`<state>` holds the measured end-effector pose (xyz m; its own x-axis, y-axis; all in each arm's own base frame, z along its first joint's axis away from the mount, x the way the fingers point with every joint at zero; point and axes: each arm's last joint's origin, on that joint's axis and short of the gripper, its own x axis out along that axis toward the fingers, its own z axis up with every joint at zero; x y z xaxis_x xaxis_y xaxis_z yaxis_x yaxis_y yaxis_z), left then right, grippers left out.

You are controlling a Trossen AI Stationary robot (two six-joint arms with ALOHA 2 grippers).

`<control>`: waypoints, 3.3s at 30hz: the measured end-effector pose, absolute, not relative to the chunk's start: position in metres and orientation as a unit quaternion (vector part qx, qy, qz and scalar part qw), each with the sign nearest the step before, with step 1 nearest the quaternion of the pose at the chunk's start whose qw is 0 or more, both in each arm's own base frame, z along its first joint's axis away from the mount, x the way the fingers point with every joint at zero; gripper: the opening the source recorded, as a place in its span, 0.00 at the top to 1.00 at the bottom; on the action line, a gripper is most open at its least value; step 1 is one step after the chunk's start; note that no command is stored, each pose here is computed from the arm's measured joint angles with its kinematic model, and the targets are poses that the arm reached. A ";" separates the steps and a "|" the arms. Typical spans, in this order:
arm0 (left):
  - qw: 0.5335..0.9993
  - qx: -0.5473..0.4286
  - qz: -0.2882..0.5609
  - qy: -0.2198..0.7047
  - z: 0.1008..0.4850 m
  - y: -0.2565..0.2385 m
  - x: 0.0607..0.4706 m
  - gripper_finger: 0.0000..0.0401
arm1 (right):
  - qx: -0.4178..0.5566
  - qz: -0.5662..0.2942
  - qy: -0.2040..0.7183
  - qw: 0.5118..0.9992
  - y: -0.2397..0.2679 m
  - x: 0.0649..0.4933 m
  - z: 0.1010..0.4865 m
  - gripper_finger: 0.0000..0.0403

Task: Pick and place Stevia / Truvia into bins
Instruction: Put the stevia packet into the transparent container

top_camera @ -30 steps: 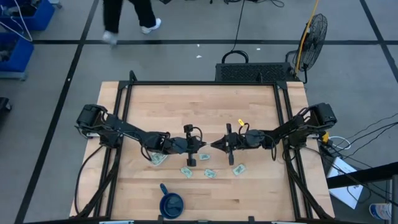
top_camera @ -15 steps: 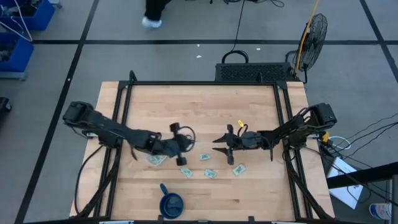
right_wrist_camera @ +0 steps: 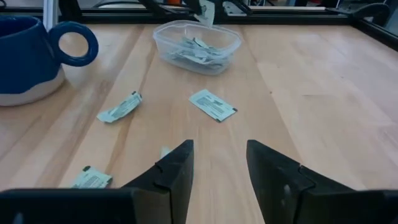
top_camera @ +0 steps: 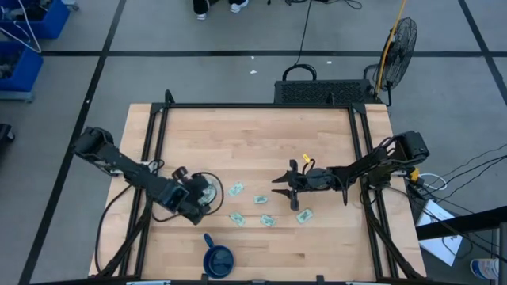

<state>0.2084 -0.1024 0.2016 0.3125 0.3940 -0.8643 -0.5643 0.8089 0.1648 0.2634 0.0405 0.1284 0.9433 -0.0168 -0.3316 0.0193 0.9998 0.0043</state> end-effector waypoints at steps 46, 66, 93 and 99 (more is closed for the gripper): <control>0.921 -0.006 0.165 0.352 0.215 -0.077 0.283 0.83 | -0.205 0.079 0.294 0.930 0.075 0.300 0.108 0.65; 0.919 0.016 0.175 0.353 0.215 -0.073 0.284 0.57 | -0.199 0.053 0.287 0.936 0.056 0.313 0.082 0.68; 0.932 0.135 0.055 0.330 0.204 -0.091 0.303 0.58 | 0.030 0.049 0.157 0.986 0.050 0.325 0.116 0.99; 0.929 0.147 0.051 0.336 0.193 -0.092 0.310 0.58 | 0.105 0.079 0.145 0.981 0.047 0.326 0.121 0.99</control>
<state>0.3095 -0.0924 0.1925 0.7687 0.1935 -0.6096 0.0037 0.9518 0.3068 0.3263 0.0466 0.1207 0.9452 0.1859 -0.2683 -0.1248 0.9654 0.2292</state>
